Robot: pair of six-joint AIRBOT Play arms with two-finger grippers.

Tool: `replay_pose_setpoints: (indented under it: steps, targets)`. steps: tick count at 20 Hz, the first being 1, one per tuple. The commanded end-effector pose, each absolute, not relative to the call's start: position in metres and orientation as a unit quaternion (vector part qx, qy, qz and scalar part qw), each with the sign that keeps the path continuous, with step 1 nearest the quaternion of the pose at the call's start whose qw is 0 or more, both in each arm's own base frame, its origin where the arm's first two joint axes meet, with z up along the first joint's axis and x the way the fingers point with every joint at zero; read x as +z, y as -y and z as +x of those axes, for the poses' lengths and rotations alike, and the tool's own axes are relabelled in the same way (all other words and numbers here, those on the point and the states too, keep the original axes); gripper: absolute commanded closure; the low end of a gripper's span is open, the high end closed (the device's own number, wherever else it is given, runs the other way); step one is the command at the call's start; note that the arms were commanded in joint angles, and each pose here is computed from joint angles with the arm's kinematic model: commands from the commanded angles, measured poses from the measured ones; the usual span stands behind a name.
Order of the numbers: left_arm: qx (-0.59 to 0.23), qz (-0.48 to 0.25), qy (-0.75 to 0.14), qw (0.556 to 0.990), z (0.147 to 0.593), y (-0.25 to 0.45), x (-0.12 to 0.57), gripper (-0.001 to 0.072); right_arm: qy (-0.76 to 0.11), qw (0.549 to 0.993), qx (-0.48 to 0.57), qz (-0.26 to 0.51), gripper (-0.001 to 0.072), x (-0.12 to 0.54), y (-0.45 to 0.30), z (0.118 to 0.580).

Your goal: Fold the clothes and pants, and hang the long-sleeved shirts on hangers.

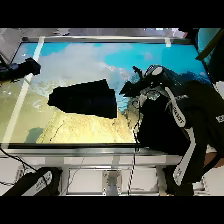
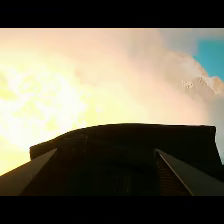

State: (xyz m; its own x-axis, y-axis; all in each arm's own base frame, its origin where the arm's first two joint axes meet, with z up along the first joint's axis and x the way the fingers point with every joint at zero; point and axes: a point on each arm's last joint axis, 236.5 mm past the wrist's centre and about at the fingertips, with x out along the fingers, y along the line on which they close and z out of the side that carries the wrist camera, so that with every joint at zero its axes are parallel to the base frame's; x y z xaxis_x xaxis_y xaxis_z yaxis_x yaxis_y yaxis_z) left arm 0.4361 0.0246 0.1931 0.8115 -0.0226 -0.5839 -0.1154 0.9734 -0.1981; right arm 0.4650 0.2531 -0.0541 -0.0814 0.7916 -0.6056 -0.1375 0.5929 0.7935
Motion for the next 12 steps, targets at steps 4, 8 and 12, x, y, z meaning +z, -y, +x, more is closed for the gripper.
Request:
replay_pose_setpoints:
  steps: [4,8,12]
  targets:
    - [0.045,-0.069,-0.395,0.915,0.455,-0.043,0.115,0.0021,-0.576,0.681,0.357,0.277,0.0266,-0.072,-0.286,0.503]
    - [0.05,-0.075,-0.466,0.88,0.48,-0.049,0.022,0.0021,-0.555,0.709,0.335,0.277,0.0267,-0.076,-0.281,0.522]
    - [0.053,-0.082,-0.48,0.872,0.5,-0.051,-0.032,0.0022,-0.556,0.717,0.328,0.264,0.0267,-0.081,-0.276,0.524]
